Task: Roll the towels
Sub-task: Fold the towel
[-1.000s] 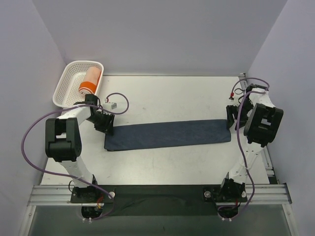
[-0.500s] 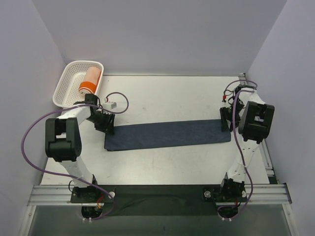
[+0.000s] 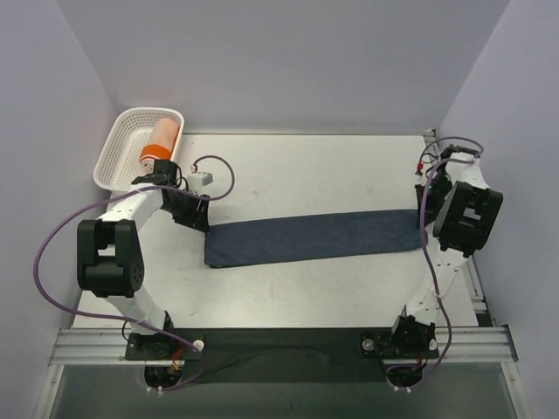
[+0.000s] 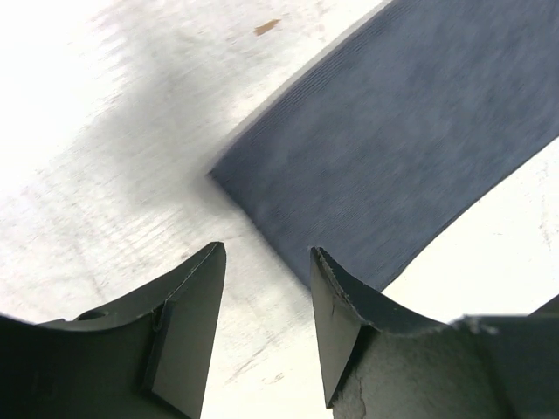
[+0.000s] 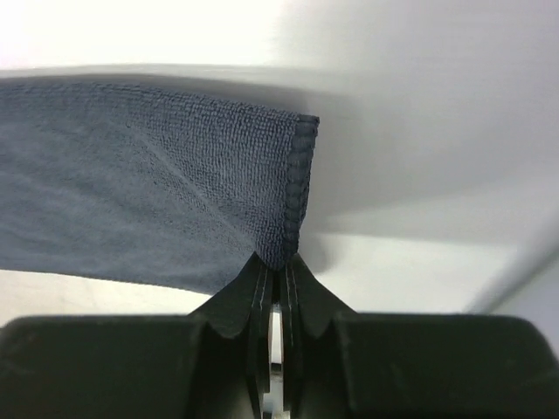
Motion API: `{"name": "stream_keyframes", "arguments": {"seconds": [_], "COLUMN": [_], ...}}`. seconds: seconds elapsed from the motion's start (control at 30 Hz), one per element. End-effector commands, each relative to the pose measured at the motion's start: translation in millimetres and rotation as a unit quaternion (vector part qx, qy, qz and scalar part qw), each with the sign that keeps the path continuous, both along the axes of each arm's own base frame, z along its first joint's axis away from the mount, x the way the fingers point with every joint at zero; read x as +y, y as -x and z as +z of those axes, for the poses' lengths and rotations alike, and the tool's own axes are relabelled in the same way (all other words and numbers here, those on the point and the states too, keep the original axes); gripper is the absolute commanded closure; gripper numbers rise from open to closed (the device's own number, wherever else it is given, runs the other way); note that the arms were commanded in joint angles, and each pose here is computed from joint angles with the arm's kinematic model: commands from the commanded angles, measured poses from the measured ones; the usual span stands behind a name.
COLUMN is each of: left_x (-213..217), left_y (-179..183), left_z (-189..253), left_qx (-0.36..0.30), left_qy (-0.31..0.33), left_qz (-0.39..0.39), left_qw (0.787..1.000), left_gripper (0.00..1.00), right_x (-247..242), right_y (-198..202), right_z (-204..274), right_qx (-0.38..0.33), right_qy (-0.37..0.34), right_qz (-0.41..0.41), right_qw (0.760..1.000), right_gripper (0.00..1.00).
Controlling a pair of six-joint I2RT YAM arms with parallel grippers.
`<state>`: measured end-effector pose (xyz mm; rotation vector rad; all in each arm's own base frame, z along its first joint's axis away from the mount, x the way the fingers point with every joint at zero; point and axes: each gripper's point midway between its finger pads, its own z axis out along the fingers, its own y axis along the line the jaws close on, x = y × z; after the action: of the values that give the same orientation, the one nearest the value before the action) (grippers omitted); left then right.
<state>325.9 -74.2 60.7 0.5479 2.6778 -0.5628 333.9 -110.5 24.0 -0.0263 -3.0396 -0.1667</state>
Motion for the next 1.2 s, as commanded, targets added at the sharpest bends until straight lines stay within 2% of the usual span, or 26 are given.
{"name": "stream_keyframes", "arguments": {"seconds": [0.0, 0.17, 0.3, 0.53, 0.67, 0.9, 1.17], "left_x": [-14, -33, -49, -72, -81, -81, -79], "left_y": [-3, 6, 11, 25, 36, 46, 49], "left_z": [20, 9, -1, -10, -18, -29, -32], "left_qx": [-0.027, -0.004, 0.01, 0.028, 0.034, 0.048, 0.054], "left_qy": [0.02, 0.044, 0.047, 0.05, 0.039, 0.024, 0.018], "left_qz": [-0.024, -0.05, -0.072, -0.103, -0.123, -0.131, -0.129], "left_qw": [0.999, 0.998, 0.996, 0.993, 0.991, 0.99, 0.99], "left_gripper": [0.46, 0.46, 0.47, 0.48, 0.46, 0.43, 0.4], "right_x": [-31, -5, 42, 132, 180, 233, 266], "right_y": [-2, -3, -2, 1, 6, 3, 6], "right_z": [37, 64, 80, 86, 80, 70, 59], "right_qx": [-0.024, -0.05, -0.07, -0.068, -0.051, -0.046, -0.032], "right_qy": [0.007, -0.038, -0.093, -0.2, -0.238, -0.249, -0.248], "right_qz": [-0.004, 0.003, 0.024, 0.041, 0.054, 0.075, 0.092], "right_qw": [1.0, 0.998, 0.993, 0.977, 0.968, 0.964, 0.964], "right_gripper": [1.0, 1.0, 1.0, 1.0, 1.0, 1.0, 1.0]}}
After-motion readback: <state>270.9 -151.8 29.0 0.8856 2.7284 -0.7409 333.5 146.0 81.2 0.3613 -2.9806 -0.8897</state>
